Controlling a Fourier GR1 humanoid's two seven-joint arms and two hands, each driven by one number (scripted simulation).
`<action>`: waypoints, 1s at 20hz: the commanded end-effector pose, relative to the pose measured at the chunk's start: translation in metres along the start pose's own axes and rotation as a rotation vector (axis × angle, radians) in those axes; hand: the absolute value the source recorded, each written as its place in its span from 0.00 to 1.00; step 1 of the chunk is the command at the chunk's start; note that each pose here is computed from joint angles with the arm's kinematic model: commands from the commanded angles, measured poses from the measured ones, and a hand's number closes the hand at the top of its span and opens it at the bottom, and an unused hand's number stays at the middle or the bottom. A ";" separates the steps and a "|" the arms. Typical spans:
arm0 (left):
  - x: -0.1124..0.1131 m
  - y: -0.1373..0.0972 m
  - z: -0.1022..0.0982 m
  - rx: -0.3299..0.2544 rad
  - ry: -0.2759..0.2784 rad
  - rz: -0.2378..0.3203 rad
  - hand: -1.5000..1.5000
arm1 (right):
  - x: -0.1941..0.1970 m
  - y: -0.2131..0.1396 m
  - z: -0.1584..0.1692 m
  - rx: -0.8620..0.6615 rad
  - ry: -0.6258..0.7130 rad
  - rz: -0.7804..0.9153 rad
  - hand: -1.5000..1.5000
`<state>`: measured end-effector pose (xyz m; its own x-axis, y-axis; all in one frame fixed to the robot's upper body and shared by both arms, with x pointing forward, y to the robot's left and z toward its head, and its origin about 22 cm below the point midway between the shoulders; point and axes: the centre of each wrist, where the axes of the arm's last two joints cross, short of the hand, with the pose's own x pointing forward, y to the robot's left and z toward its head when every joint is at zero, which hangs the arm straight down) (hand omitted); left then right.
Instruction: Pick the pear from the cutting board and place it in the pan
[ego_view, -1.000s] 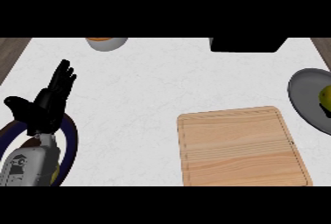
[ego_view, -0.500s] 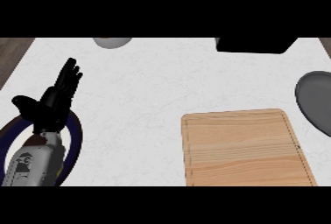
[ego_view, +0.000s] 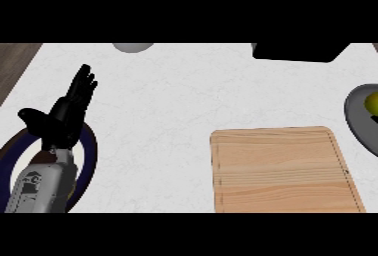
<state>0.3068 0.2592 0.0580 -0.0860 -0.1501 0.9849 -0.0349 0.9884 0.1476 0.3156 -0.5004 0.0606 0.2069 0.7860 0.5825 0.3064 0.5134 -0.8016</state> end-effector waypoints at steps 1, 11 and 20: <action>0.001 -0.006 -0.005 -0.001 -0.003 0.009 0.50 | -0.006 0.014 0.002 0.201 0.069 -0.141 0.00; -0.002 -0.001 0.003 0.026 0.009 0.006 0.50 | -0.022 0.003 0.008 0.065 -0.074 -0.314 0.00; -0.007 0.018 0.010 0.065 0.023 -0.013 0.50 | -0.076 -0.055 0.050 0.049 -0.108 -0.670 0.00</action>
<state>0.3010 0.2650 0.0522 -0.0604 -0.1556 0.9860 -0.0796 0.9854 0.1506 0.2699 -0.5441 0.0454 -0.0405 0.4200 0.9066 0.3231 0.8641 -0.3859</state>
